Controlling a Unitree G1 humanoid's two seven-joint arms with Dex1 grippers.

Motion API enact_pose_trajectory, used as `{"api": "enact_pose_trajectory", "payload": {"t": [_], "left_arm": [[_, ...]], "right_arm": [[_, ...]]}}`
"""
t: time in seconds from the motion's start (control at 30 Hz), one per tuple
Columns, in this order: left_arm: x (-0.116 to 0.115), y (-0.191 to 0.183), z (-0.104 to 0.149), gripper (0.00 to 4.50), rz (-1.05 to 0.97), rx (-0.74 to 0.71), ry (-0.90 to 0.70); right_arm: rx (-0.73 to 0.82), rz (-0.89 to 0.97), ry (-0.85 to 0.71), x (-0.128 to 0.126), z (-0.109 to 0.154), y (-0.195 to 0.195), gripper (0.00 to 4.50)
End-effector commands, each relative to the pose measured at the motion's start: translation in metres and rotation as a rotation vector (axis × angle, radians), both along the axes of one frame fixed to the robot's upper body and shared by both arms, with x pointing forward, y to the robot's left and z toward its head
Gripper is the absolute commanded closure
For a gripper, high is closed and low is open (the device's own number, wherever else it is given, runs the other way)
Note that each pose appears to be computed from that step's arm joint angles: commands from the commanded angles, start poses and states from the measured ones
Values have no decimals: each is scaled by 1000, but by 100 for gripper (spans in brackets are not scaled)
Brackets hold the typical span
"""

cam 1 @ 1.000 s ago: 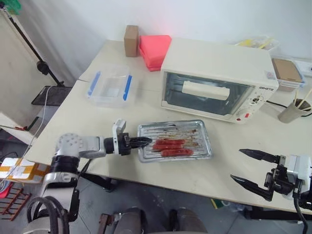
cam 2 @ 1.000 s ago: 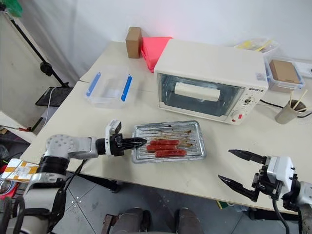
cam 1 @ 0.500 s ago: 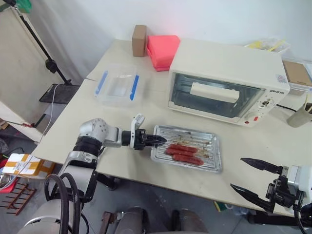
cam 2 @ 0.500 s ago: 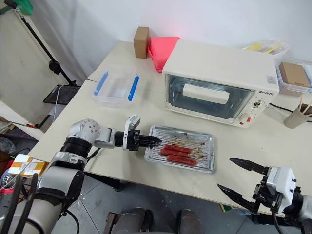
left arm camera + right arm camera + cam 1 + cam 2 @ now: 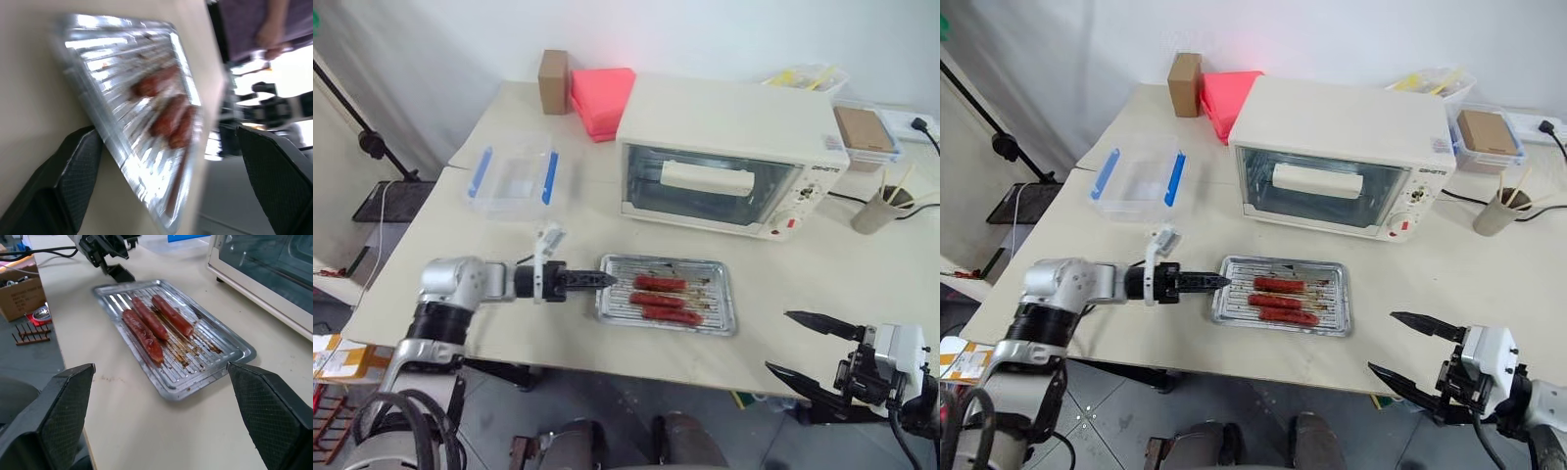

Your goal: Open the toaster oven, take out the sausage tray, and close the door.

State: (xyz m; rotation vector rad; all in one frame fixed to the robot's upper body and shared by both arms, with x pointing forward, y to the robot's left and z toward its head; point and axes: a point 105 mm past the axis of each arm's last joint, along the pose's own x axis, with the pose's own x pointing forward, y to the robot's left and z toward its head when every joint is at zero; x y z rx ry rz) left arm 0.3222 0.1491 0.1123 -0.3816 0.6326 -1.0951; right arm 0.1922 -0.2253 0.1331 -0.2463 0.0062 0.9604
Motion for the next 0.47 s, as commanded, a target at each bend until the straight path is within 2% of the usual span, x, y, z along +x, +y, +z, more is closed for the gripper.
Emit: {"api": "enact_pose_trajectory", "payload": {"t": [0.03,0.2,0.27,0.33,0.47], "left_arm": [[-1,40,11,1,6,168,-318],[-4,67,26,1,14,262,-650],[-14,72,31,1,-49,333,-784],[-26,73,35,1,-117,357,-866],[-39,75,36,1,-152,352,-857]], "right_arm": [[-4,26,-31,6,8,-1,0],[-6,70,-54,16,18,0,0],[-23,113,-58,19,24,3,0],[-28,148,-56,22,29,6,0],[-48,211,-27,28,32,10,0]]}}
